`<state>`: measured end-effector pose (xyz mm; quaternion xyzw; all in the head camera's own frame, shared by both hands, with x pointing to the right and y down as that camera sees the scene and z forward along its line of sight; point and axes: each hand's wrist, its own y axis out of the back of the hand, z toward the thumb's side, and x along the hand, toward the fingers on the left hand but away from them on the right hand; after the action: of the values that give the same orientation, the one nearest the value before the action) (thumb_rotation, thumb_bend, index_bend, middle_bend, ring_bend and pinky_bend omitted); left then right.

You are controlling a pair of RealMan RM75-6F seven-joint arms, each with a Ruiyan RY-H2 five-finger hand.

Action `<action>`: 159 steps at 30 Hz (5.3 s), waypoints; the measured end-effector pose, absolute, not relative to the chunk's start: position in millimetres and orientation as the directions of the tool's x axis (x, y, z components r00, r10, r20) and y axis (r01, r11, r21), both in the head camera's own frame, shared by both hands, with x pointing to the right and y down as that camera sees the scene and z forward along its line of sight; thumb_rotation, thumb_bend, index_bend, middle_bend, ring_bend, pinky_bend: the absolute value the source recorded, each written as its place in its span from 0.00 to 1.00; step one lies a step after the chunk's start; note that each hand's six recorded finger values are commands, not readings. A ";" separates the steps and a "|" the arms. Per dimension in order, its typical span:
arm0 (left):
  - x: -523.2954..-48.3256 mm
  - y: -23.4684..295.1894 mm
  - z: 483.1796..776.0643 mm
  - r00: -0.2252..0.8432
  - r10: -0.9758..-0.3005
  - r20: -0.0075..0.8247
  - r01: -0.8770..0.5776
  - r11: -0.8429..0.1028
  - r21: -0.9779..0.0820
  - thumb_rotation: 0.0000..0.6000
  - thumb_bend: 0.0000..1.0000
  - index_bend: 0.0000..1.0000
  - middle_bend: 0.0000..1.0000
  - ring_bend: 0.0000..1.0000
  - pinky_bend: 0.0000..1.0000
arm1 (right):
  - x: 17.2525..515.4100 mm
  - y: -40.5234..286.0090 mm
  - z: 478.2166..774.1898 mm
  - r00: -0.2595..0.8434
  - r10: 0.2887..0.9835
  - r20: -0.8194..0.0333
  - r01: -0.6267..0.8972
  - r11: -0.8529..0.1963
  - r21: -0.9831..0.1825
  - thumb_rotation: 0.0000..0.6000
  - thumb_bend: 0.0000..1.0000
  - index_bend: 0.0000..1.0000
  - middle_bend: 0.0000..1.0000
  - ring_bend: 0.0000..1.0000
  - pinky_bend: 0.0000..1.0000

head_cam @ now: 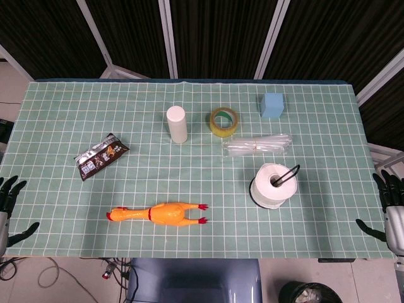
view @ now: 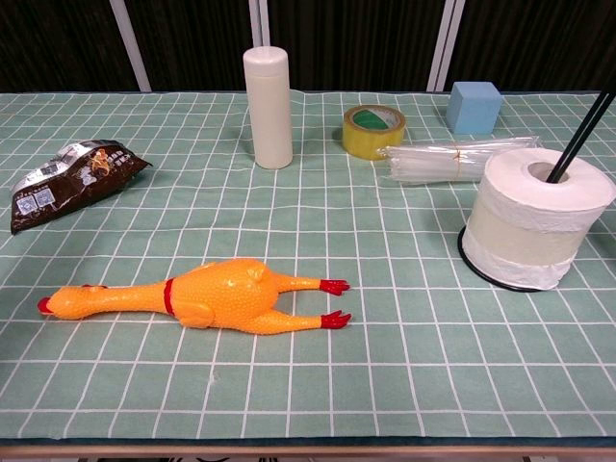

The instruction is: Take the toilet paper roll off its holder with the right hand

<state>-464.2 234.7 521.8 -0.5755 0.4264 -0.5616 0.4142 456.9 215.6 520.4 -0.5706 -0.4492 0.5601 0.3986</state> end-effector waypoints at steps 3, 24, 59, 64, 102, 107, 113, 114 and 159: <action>-463.4 234.8 522.0 0.007 -0.956 0.295 -0.025 -0.295 -0.955 1.00 0.04 0.14 0.05 0.00 0.00 | 457.2 215.2 519.0 -0.032 0.961 -0.275 0.068 -0.272 -0.960 1.00 0.02 0.02 0.00 0.00 0.00; -462.6 238.2 515.3 0.012 -0.960 0.280 -0.031 -0.280 -0.960 1.00 0.04 0.14 0.05 0.00 0.00 | 448.7 221.4 526.5 -0.003 0.938 -0.345 0.166 -0.340 -0.926 1.00 0.03 0.00 0.00 0.00 0.00; -461.6 237.3 520.8 0.007 -0.955 0.296 -0.024 -0.297 -0.955 1.00 0.04 0.14 0.05 0.00 0.00 | 355.8 208.4 642.4 0.086 0.726 -0.682 0.869 -0.390 -0.305 1.00 0.02 0.00 0.00 0.00 0.00; -461.8 236.8 521.9 0.004 -0.954 0.299 -0.021 -0.299 -0.954 1.00 0.04 0.14 0.05 0.00 0.00 | 345.7 208.4 666.2 0.047 0.722 -0.690 0.893 -0.341 -0.295 1.00 0.02 0.00 0.00 0.00 0.00; -461.3 236.4 529.9 -0.020 -0.945 0.325 0.008 -0.325 -0.946 1.00 0.04 0.14 0.05 0.00 0.00 | 315.8 194.7 715.1 -0.022 0.759 -0.651 0.918 -0.242 -0.314 1.00 0.02 0.00 0.00 0.00 0.00; -461.2 236.6 530.4 -0.022 -0.945 0.326 0.012 -0.326 -0.945 1.00 0.04 0.14 0.05 0.00 0.00 | 308.6 191.2 718.7 -0.003 0.749 -0.663 0.924 -0.251 -0.287 1.00 0.02 0.00 0.00 0.00 0.00; -460.7 236.9 531.7 -0.023 -0.944 0.330 0.017 -0.330 -0.944 1.00 0.04 0.14 0.05 0.00 0.00 | 298.2 186.4 723.7 0.019 0.739 -0.674 0.939 -0.245 -0.242 1.00 0.02 0.00 0.00 0.00 0.00; -460.6 236.9 531.9 -0.023 -0.944 0.330 0.018 -0.331 -0.944 1.00 0.04 0.14 0.05 0.00 0.00 | 297.2 185.9 724.4 0.021 0.738 -0.674 0.941 -0.243 -0.237 1.00 0.02 0.00 0.00 0.00 0.00; -461.7 237.4 530.9 -0.040 -0.945 0.326 0.013 -0.327 -0.945 1.00 0.04 0.14 0.05 0.00 0.00 | 299.2 138.3 678.9 0.028 0.831 -0.555 0.968 -0.162 -0.193 1.00 0.02 0.20 0.18 0.01 0.00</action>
<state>-461.7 237.4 530.9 -0.5614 0.4146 -0.5900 0.4059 299.2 138.3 678.9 -0.7068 -0.6362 0.2851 -0.1197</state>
